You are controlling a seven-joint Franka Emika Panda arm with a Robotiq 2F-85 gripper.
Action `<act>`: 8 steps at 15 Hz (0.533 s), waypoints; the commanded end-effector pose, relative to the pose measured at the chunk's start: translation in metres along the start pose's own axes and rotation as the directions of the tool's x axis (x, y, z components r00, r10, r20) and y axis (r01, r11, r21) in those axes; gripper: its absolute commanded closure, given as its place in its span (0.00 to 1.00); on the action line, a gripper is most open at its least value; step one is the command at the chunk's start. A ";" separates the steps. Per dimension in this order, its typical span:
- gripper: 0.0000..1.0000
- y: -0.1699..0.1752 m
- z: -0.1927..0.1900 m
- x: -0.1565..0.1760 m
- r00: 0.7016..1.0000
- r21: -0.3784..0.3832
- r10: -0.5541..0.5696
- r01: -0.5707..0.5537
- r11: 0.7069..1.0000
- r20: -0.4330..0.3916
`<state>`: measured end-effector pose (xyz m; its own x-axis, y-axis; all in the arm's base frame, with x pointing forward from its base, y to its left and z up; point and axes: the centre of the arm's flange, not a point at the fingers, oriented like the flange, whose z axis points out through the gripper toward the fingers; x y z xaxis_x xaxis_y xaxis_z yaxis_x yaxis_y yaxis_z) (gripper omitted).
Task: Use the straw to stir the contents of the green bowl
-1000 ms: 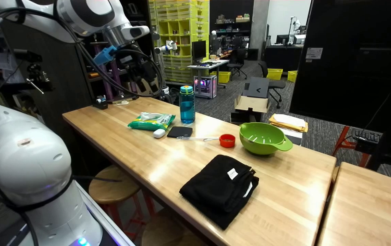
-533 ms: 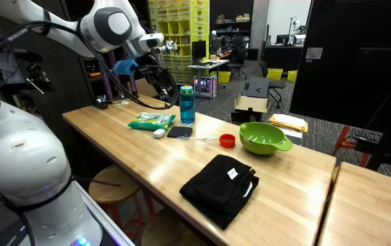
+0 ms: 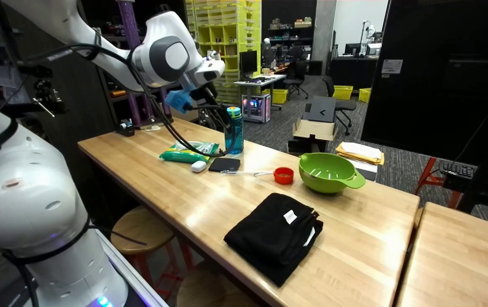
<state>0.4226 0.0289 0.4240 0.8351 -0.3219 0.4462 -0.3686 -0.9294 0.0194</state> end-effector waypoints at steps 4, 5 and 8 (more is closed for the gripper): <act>0.00 0.014 0.025 0.050 0.998 0.015 0.060 -0.060 0.998 -0.008; 0.00 0.016 0.026 0.059 0.998 0.027 0.057 -0.057 0.998 -0.005; 0.00 0.019 0.029 0.090 0.999 0.043 0.043 -0.042 0.998 0.000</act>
<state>0.4708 -0.0130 0.4282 0.8063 -0.3801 0.4532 -0.4142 -0.9098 -0.0261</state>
